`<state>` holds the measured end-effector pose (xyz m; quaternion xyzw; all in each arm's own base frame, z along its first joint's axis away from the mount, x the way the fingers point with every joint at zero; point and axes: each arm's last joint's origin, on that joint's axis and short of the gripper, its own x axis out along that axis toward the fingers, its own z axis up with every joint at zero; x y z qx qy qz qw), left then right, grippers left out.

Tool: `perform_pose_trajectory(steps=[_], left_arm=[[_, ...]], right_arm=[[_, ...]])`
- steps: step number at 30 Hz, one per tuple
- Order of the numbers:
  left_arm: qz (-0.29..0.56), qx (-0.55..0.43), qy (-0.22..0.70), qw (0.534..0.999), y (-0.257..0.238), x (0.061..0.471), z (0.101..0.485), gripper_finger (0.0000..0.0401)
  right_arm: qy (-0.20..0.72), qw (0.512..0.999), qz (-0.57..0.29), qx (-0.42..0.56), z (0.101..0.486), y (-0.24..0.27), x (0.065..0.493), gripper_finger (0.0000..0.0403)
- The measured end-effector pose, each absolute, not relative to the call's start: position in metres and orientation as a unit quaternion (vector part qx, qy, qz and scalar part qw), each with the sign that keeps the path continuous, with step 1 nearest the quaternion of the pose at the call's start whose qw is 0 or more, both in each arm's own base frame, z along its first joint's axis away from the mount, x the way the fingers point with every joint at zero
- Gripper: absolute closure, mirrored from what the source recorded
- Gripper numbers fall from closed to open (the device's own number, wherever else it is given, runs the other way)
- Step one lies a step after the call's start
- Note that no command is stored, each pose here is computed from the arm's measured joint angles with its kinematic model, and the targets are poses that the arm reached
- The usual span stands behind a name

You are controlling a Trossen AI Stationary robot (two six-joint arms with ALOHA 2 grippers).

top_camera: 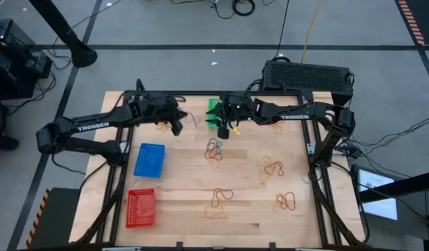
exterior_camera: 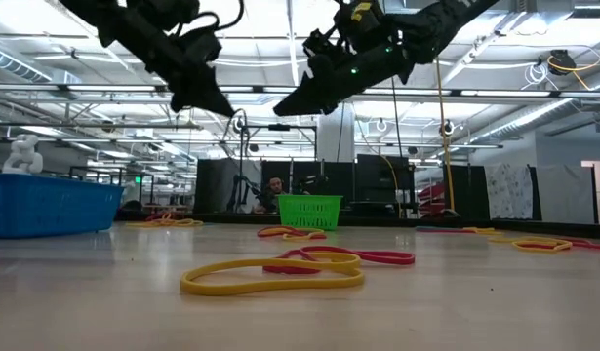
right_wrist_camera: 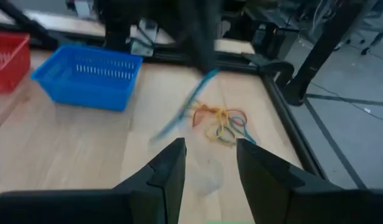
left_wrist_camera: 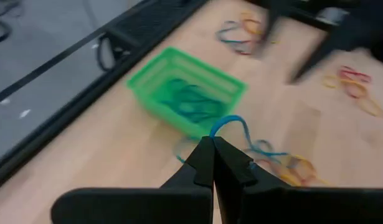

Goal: Sort rubber bands into baskets
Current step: Put the blue rubber band into the green bin

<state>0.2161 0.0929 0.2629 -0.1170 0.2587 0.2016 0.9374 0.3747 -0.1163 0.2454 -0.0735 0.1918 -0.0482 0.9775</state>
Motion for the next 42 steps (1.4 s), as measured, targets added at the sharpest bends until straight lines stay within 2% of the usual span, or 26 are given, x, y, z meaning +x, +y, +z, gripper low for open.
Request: perform_pose_trajectory(steps=[5, 12, 24, 29, 42], left_arm=[[0.164, -0.102, 0.235, 0.953, 0.08, 0.234, 0.262, 0.0399], [0.148, -0.088, 0.255, 0.951, 0.077, 0.247, 0.249, 0.0399], [0.148, -0.088, 0.269, 0.948, 0.078, 0.251, 0.242, 0.0399], [0.144, -0.088, 0.267, 0.949, 0.078, 0.251, 0.242, 0.0399], [0.139, -0.074, 0.245, 0.957, 0.079, 0.254, 0.246, 0.0399]], right_arm=[[0.172, 0.984, -0.038, -0.037, 0.235, -0.115, 0.385, 0.0266], [0.159, 0.984, 0.078, -0.007, 0.232, -0.102, 0.388, 0.0266], [0.159, 0.985, 0.063, -0.01, 0.232, -0.108, 0.387, 0.0266], [0.17, 0.985, -0.001, 0.009, 0.231, -0.113, 0.387, 0.0266], [0.18, 0.983, -0.001, 0.024, 0.22, -0.113, 0.391, 0.0274]])
